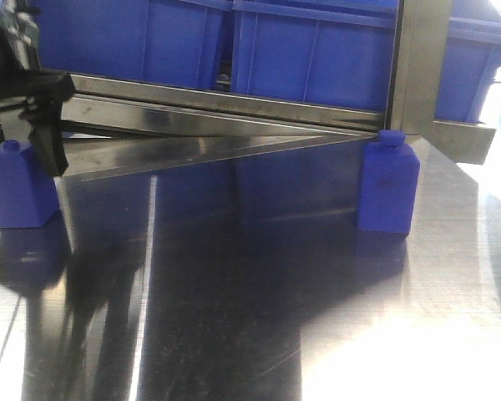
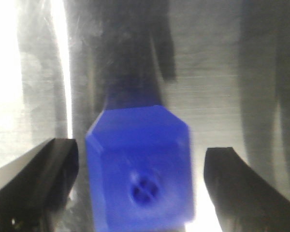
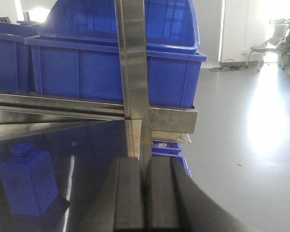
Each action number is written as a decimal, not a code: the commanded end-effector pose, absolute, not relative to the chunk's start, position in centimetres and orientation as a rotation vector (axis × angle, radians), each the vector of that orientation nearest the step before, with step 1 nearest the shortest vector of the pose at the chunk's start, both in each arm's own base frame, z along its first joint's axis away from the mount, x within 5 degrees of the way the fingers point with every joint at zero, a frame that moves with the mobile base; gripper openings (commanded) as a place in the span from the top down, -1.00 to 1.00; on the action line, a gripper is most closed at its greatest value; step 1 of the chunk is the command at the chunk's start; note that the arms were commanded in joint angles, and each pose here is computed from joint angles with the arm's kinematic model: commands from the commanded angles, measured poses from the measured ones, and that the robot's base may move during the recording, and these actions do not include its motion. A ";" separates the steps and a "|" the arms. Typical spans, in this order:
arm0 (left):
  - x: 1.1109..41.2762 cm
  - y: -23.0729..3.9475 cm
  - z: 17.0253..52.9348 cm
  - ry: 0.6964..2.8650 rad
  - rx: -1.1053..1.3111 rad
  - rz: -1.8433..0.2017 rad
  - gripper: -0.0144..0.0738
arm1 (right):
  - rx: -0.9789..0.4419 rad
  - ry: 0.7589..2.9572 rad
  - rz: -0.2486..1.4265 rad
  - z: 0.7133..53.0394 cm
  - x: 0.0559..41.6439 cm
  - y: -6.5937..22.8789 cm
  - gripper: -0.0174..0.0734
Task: Pick and sort blue part to right shelf
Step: 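Lower the left gripper onto the nearer blue part and grasp it, then lift the blue part with the left gripper off the table, then lower the right gripper onto the other blue part and grasp it, then lift the blue part with the right gripper off the table, then drive the base to the blue bin shelf holding both parts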
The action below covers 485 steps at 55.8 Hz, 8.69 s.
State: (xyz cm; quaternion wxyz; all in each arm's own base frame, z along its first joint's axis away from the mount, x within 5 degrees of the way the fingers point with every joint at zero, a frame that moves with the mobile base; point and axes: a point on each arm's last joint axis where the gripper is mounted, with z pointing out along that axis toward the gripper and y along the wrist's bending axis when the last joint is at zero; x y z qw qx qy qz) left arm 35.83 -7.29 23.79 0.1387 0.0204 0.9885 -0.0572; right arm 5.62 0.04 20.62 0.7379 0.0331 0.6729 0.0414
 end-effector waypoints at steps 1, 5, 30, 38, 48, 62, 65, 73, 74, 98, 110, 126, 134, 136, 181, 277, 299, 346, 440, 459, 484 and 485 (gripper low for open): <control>36.2 -7.5 25.7 2.775 0.060 -0.176 -0.63 | 0.060 1.375 0.083 21.7 5.4 0.1 0.49; 36.3 -7.6 25.2 2.788 0.059 -0.174 -0.63 | 0.060 1.375 0.083 21.7 5.4 0.1 0.49; 36.5 -7.6 24.6 2.807 0.059 -0.171 -0.12 | 0.060 1.375 0.083 21.7 5.4 0.1 0.49; 36.5 -7.6 24.6 2.807 0.065 -0.165 -0.09 | 0.060 1.375 0.083 21.7 5.4 0.1 0.49; 36.2 -7.5 25.4 2.825 0.069 -0.164 -0.09 | 0.060 1.375 0.083 21.7 5.4 0.1 0.49; 33.1 -7.3 31.6 2.621 0.146 -0.173 -0.09 | 0.060 1.375 0.083 21.7 5.4 0.1 0.49; 32.0 -7.3 33.1 2.540 0.159 -0.178 -0.09 | 0.061 1.375 0.085 21.7 5.4 0.1 0.49; 27.8 -6.6 36.6 2.327 0.154 -0.201 -0.09 | 0.061 1.372 0.085 21.7 5.3 0.1 0.49; 27.2 -6.4 36.9 2.299 0.152 -0.205 -0.09 | 0.061 1.370 0.086 21.7 5.3 0.1 0.49; 13.9 -3.1 39.2 1.787 0.148 -0.186 -0.09 | 0.077 1.411 0.083 26.9 4.6 0.0 0.49; 9.0 -1.9 38.2 1.651 0.138 -0.194 -0.09 | 0.064 1.520 0.100 32.4 6.2 0.1 0.47; 4.0 -0.7 38.7 1.465 0.136 -0.167 -0.09 | -0.253 1.785 0.302 37.2 11.2 4.2 -0.45; 3.4 -0.5 38.8 1.443 0.123 -0.157 -0.09 | -0.444 1.838 0.379 37.4 13.6 8.0 -0.67; 3.4 -0.5 38.8 1.443 0.123 -0.157 -0.09 | -0.482 1.860 0.380 36.9 14.3 8.8 -0.67; 3.4 -0.5 38.8 1.445 0.121 -0.163 -0.09 | 0.031 2.567 0.057 35.3 29.7 14.5 -0.67; -0.1 0.8 36.2 1.533 0.109 -0.077 -0.09 | -0.240 2.428 0.107 32.8 27.8 11.6 0.18; 0.6 0.6 33.3 1.590 0.095 -0.095 -0.09 | -0.321 2.146 0.069 32.4 16.9 6.0 0.18; 0.6 0.6 33.3 1.586 0.095 -0.093 -0.09 | -0.156 1.502 0.227 32.1 0.8 -1.6 0.18; 1.0 0.6 33.4 1.599 0.098 -0.092 -0.09 | -0.157 1.525 0.208 31.8 0.9 -1.6 0.18; 1.0 0.6 33.4 1.599 0.098 -0.090 -0.09 | -0.157 1.525 0.208 31.8 0.9 -1.6 0.18; 1.0 0.6 33.4 1.599 0.098 -0.090 -0.09 | -0.157 1.525 0.208 31.8 0.9 -1.6 0.18; 1.0 0.6 33.4 1.599 0.098 -0.090 -0.09 | -0.157 1.525 0.208 31.8 0.9 -1.6 0.18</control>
